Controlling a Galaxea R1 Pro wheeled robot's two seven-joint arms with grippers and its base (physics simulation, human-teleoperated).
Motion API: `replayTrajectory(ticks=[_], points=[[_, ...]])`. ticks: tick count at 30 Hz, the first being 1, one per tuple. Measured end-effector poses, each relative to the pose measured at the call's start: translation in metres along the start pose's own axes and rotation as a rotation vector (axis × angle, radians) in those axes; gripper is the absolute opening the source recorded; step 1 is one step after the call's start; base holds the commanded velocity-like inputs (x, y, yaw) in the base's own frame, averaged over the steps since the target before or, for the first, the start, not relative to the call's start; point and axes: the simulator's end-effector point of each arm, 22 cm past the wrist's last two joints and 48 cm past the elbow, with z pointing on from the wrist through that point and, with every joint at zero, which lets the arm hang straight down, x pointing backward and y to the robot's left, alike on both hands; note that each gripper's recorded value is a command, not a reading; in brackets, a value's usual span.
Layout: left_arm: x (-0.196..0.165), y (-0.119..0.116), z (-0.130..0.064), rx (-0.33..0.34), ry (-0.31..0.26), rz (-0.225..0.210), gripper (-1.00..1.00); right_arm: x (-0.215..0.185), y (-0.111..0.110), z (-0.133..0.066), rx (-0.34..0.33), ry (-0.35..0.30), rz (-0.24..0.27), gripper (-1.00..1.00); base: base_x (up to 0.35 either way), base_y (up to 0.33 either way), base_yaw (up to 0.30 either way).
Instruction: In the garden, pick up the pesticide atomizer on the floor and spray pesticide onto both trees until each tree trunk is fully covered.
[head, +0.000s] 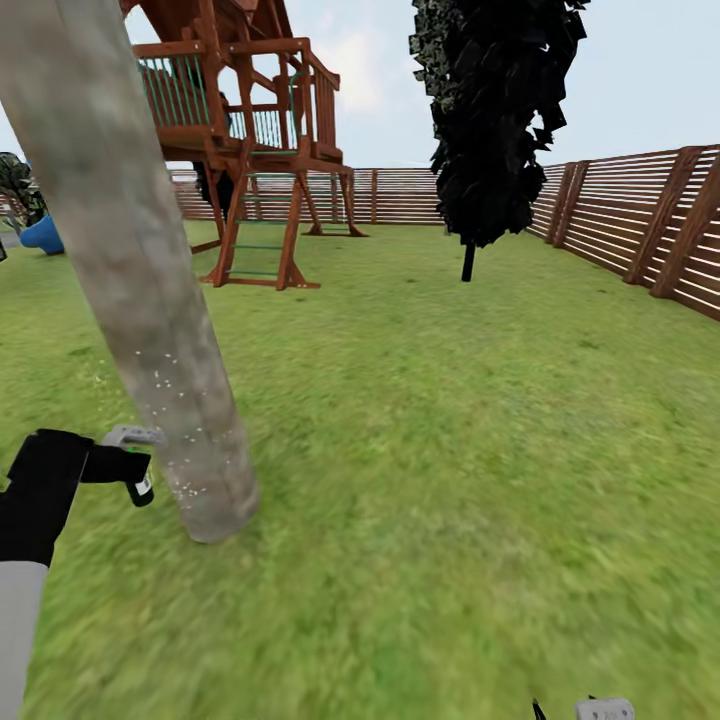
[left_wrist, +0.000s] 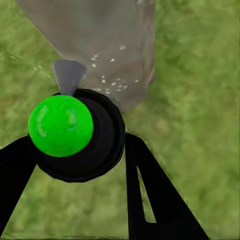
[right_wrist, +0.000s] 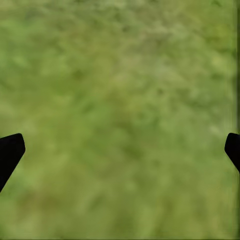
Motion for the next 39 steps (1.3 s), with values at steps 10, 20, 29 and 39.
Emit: replayTrajectory(ticks=[10, 20, 29, 39], points=[[0.017, 0.001, 0.008, -0.005, 0.033, -0.016, -1.00, 0.000, 0.000, 0.000, 0.000, 0.000, 0.000, 1.00, 0.071, -0.268, 0.235], [0.040, -0.005, 0.027, -0.017, 0.094, -0.028, -1.00, 0.000, 0.000, 0.000, -0.001, 0.001, -0.001, 1.00, 0.080, -0.268, 0.024], [0.045, 0.002, 0.027, -0.019, 0.096, -0.063, -1.00, 0.000, 0.000, 0.000, -0.001, 0.000, -0.001, 1.00, 0.011, -0.273, 0.264], [0.085, 0.006, 0.044, -0.051, 0.180, -0.073, -1.00, 0.000, 0.000, 0.000, -0.001, 0.000, -0.001, 1.00, 0.048, -0.258, 0.221]])
